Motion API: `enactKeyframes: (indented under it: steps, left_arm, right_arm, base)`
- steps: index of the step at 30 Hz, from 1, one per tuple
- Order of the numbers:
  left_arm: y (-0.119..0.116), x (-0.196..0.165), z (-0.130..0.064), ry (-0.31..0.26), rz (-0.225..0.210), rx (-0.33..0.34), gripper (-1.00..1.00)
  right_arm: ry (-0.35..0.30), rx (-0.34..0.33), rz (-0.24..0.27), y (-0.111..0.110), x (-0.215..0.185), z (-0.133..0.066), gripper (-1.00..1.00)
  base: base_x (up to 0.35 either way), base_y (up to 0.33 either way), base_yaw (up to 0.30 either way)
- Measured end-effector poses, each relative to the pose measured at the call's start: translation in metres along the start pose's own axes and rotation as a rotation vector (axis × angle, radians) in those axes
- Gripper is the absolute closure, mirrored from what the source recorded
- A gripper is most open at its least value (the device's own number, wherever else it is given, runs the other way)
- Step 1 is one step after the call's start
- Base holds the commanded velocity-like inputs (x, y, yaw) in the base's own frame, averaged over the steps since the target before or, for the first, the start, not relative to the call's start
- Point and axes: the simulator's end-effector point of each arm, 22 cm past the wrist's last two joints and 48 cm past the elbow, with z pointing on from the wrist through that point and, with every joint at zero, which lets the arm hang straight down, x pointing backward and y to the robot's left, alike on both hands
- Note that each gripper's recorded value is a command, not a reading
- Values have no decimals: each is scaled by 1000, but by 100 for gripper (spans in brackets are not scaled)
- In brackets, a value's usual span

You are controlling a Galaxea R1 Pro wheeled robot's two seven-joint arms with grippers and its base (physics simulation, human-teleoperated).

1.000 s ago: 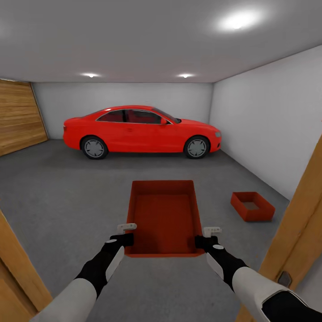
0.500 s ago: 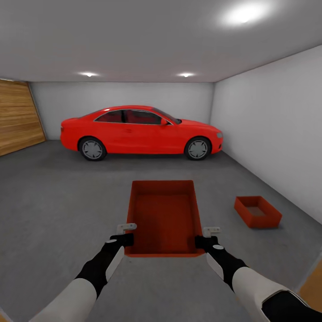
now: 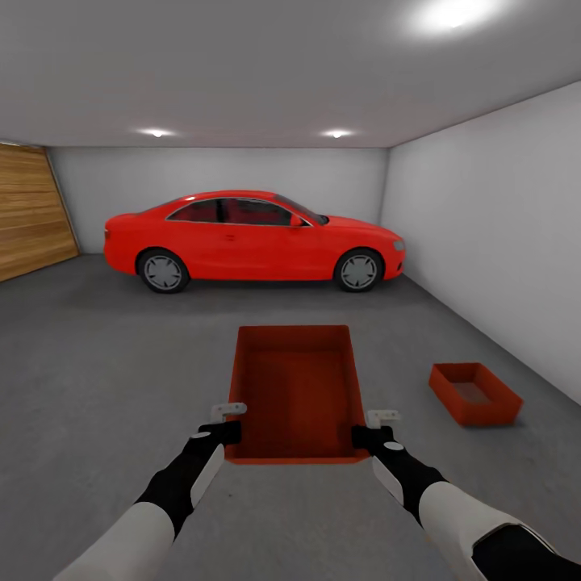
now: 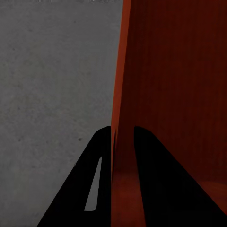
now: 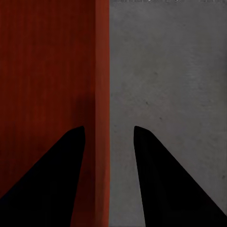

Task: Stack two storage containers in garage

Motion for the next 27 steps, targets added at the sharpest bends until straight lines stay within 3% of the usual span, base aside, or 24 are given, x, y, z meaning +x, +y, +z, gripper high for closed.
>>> enactKeyframes:
  steps: [27]
  left_arm:
    - [0,0,0,0,0,0,100]
  right_arm:
    - [0,0,0,0,0,0,100]
  base:
    - [322,0,0]
